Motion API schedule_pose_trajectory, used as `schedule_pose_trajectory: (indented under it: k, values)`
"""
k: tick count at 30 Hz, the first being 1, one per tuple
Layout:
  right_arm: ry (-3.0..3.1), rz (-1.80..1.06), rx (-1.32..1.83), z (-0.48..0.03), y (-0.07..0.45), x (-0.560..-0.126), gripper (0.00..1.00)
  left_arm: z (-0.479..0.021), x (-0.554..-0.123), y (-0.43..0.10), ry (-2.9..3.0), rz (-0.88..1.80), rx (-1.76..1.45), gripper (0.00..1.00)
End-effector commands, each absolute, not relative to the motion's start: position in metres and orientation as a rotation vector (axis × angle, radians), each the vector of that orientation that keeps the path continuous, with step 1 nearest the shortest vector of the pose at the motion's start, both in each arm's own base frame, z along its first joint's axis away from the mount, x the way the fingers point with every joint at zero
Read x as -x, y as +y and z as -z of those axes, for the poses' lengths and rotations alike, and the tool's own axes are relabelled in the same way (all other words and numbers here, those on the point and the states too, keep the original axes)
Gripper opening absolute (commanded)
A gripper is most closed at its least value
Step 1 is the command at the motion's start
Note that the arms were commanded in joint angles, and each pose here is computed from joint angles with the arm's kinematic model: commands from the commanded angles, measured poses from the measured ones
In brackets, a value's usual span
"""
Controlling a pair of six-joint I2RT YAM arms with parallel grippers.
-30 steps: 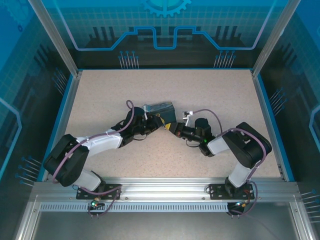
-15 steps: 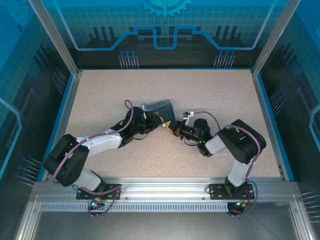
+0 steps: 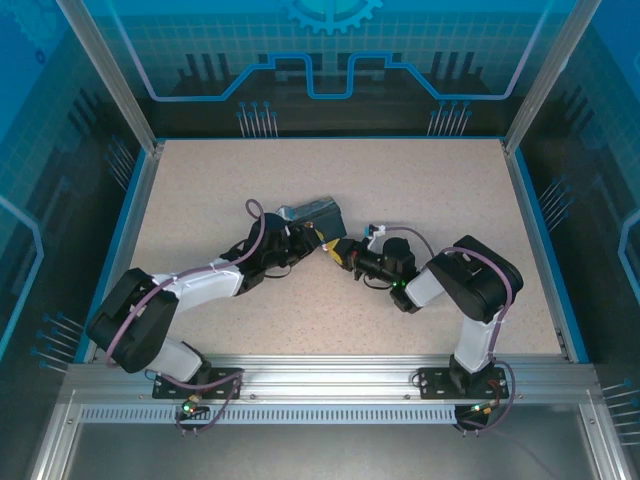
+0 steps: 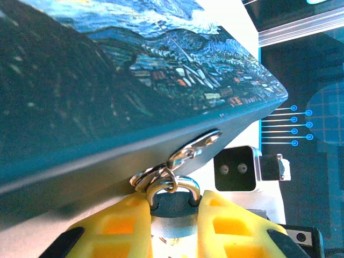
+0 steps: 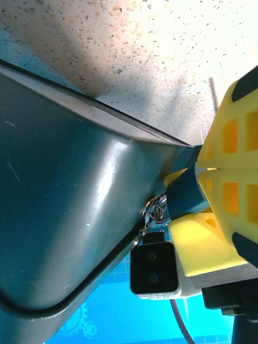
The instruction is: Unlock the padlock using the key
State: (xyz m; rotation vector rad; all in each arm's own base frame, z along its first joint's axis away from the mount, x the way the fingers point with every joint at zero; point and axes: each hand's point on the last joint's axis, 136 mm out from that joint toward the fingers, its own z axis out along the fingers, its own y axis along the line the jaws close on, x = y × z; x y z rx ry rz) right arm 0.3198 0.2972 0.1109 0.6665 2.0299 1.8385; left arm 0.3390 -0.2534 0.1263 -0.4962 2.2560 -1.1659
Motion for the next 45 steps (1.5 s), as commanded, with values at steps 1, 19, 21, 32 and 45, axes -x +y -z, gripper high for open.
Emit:
schedule_pose_trajectory:
  k: [1,19,21,32,45]
  values:
    - [1.903,-2.006,-0.584,-0.155,0.322,-0.319,0.01,-0.154,-0.318,-0.288,2.233,1.384,0.329,0.00]
    - [1.888,-2.030,-0.704,-0.160,0.322,-0.318,0.03,-0.157,-0.319,-0.289,2.225,1.389,0.324,0.00]
    - [1.922,-1.974,-0.660,-0.155,0.320,-0.317,0.06,-0.158,-0.319,-0.289,2.224,1.392,0.330,0.00]
    - [2.159,-1.509,-0.463,-0.108,0.279,-0.302,0.35,-0.153,-0.324,-0.273,2.238,1.345,0.388,0.00]
    - [2.127,-1.227,0.049,-0.129,0.251,-0.282,0.48,-0.159,-0.327,-0.270,2.233,1.350,0.400,0.00]
